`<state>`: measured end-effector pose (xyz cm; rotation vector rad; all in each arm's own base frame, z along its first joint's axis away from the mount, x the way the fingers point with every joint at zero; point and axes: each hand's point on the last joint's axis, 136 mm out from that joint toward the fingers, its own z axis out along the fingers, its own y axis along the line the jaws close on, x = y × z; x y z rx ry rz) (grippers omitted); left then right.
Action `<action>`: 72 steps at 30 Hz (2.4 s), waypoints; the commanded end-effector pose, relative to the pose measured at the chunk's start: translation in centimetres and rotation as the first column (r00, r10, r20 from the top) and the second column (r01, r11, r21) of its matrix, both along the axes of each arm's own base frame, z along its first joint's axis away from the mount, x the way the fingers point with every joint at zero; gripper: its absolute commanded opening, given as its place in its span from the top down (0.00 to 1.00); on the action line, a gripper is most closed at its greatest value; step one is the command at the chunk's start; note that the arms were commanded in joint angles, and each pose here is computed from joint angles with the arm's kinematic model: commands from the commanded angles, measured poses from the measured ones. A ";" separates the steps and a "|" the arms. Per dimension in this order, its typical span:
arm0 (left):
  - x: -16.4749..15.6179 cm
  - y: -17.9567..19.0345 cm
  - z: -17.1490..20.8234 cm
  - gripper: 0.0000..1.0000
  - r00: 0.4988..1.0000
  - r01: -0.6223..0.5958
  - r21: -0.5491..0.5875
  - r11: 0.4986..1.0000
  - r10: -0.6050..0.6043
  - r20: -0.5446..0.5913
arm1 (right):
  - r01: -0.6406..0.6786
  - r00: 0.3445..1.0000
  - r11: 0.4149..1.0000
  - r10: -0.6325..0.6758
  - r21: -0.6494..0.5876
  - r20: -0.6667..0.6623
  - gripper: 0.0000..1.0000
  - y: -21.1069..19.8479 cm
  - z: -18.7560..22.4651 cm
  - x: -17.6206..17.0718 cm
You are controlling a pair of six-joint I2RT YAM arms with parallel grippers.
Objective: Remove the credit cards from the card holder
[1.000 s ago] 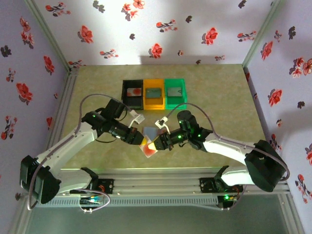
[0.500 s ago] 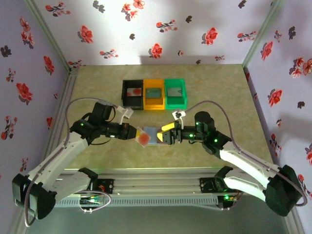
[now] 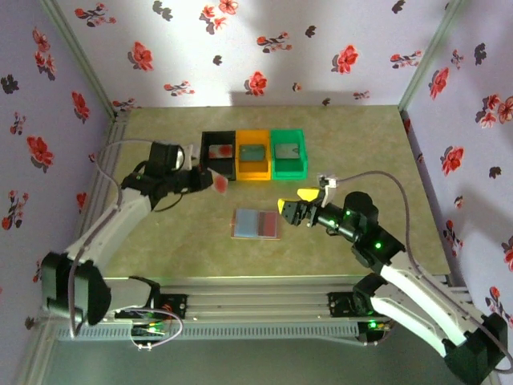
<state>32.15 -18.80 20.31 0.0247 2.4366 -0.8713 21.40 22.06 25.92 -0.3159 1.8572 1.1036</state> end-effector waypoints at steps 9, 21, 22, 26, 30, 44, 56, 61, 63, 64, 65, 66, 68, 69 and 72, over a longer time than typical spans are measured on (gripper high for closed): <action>12.8 2.2 0.2 1.00 0.983 -0.181 0.038 0.983 0.179 0.050 | 0.117 0.991 0.991 -0.113 -0.071 0.068 0.01 -2.8 2.2 0.1; 20.2 1.0 -6.1 1.00 0.971 -0.223 -0.035 0.974 0.219 -0.096 | 0.039 0.995 0.999 -0.035 -0.034 0.091 0.01 -1.9 2.9 -1.0; 20.6 0.8 -6.7 1.00 0.970 -0.224 -0.037 0.974 0.219 -0.106 | 0.033 0.995 0.999 -0.030 -0.032 0.091 0.01 -1.8 2.9 -1.1; 21.9 0.5 -8.7 1.00 0.960 -0.243 -0.036 0.969 0.235 -0.149 | 0.016 0.996 0.999 -0.013 -0.028 0.093 0.01 -1.7 2.9 -1.3; 22.7 0.5 -9.2 1.00 0.953 -0.264 -0.035 0.964 0.255 -0.164 | 0.008 0.996 1.000 -0.006 -0.026 0.093 0.01 -1.6 2.9 -1.4; 23.6 0.0 -11.8 1.00 0.944 -0.275 -0.005 0.961 0.269 -0.193 | -0.019 0.995 1.000 0.020 -0.013 0.094 0.01 -1.4 2.8 -2.0; 23.6 -1.0 -12.6 0.85 0.947 -0.252 0.028 0.967 0.252 -0.197 | -0.041 0.995 0.999 0.041 -0.001 0.091 0.01 -1.2 2.8 -2.3; 23.7 -1.1 -12.6 0.81 0.947 -0.253 0.040 0.967 0.256 -0.193 | -0.051 0.994 0.999 0.050 0.002 0.093 0.01 -1.1 2.9 -2.5; 23.8 -1.0 -12.3 0.81 0.947 -0.255 0.044 0.966 0.259 -0.190 | -0.053 0.994 0.999 0.053 0.002 0.093 0.01 -1.1 2.9 -2.6; 23.8 -1.0 -12.1 0.80 0.948 -0.254 0.046 0.966 0.258 -0.187 | -0.052 0.994 0.999 0.052 0.002 0.093 0.01 -1.1 2.9 -2.5; 23.8 -0.9 -11.9 0.79 0.948 -0.256 0.051 0.965 0.261 -0.183 | -0.053 0.994 0.999 0.053 0.002 0.093 0.01 -1.1 2.9 -2.5; 23.8 -0.9 -11.6 0.79 0.948 -0.258 0.058 0.965 0.264 -0.179 | -0.052 0.994 0.999 0.052 0.003 0.094 0.01 -1.1 2.9 -2.5; 23.9 -0.6 -10.9 0.76 0.949 -0.262 0.074 0.962 0.271 -0.162 | -0.052 0.994 0.999 0.052 0.001 0.093 0.01 -1.1 2.8 -2.5; 24.0 -0.5 -10.5 0.75 0.949 -0.264 0.080 0.961 0.274 -0.153 | -0.053 0.994 0.999 0.052 0.002 0.092 0.01 -1.1 2.8 -2.5; 24.2 -0.2 -9.3 0.71 0.950 -0.272 0.090 0.958 0.282 -0.130 | -0.051 0.994 0.999 0.051 0.001 0.092 0.01 -1.1 2.9 -2.5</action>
